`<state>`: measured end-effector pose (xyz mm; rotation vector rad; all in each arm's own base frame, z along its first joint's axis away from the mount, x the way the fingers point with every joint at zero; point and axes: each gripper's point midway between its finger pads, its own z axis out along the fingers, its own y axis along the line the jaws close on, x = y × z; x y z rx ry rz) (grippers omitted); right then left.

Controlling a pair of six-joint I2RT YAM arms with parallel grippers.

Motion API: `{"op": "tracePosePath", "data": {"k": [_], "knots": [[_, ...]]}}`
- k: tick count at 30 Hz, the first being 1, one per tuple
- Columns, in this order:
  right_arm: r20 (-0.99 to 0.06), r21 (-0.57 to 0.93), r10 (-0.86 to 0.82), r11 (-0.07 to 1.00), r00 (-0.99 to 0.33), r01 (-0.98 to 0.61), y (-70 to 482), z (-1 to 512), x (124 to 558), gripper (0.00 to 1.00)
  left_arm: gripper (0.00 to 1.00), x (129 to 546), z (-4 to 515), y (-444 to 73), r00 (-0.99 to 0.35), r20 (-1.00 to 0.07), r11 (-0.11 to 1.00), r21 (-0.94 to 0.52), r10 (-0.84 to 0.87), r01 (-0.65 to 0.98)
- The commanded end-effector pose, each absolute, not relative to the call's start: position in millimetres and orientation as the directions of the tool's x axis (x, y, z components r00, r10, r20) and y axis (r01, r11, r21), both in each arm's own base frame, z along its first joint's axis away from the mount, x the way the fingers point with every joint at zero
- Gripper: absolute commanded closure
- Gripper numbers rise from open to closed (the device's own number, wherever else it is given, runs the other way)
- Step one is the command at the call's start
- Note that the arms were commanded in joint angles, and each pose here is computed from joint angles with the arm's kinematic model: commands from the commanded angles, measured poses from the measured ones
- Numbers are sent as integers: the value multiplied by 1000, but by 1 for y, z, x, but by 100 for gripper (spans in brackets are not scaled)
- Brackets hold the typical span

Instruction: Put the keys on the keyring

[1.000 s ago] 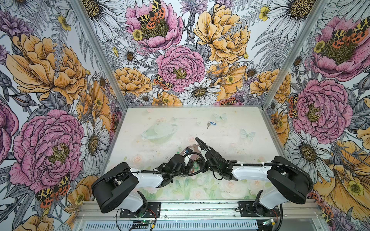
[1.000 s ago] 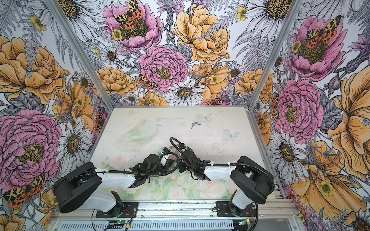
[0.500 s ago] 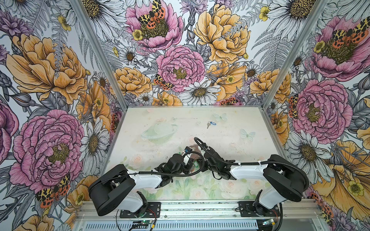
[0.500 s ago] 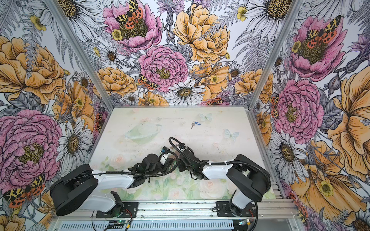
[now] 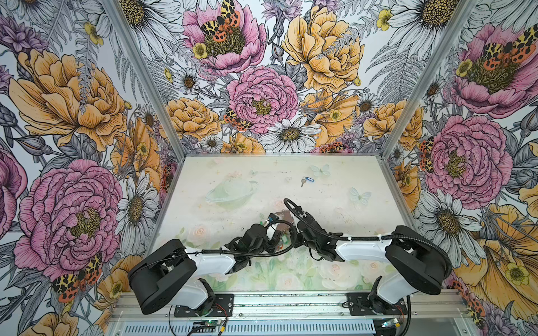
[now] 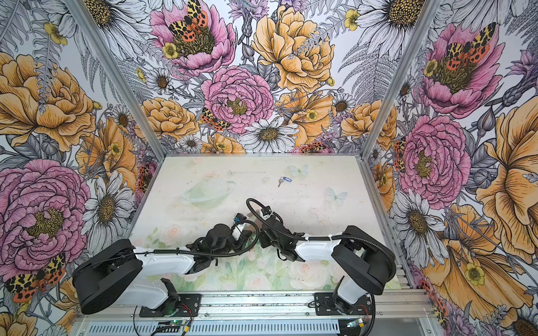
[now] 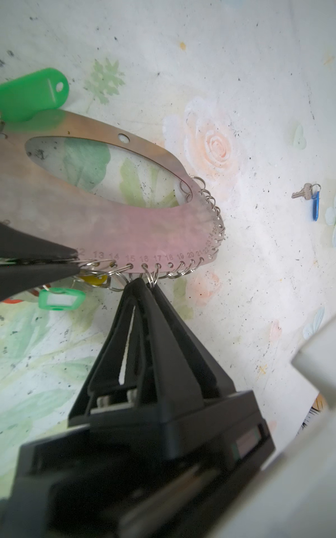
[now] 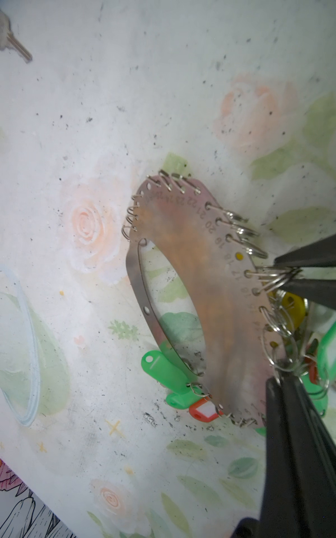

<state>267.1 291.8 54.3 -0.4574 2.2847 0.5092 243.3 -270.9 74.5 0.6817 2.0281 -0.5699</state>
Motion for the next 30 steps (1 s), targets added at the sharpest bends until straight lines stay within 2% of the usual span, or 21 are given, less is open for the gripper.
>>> {"op": "tracePosePath", "data": {"k": [1, 6, 20, 30], "knots": [[-759, 234, -150, 846, -634, -480, 298, 67, 272, 86, 100, 242, 90, -279, -418, -885, 719, -153, 207, 678], [-756, 230, -161, 842, -634, -488, 302, 65, 273, 85, 100, 240, 90, -280, -418, -885, 709, -159, 207, 687], [-791, 203, -165, 837, -589, -507, 296, 78, 274, 100, 100, 240, 94, -278, -427, -885, 718, -176, 184, 674], [-870, 272, -62, 768, -490, -580, 288, 116, 274, 100, 100, 236, 98, -281, -487, -864, 699, -272, 125, 661]]}}
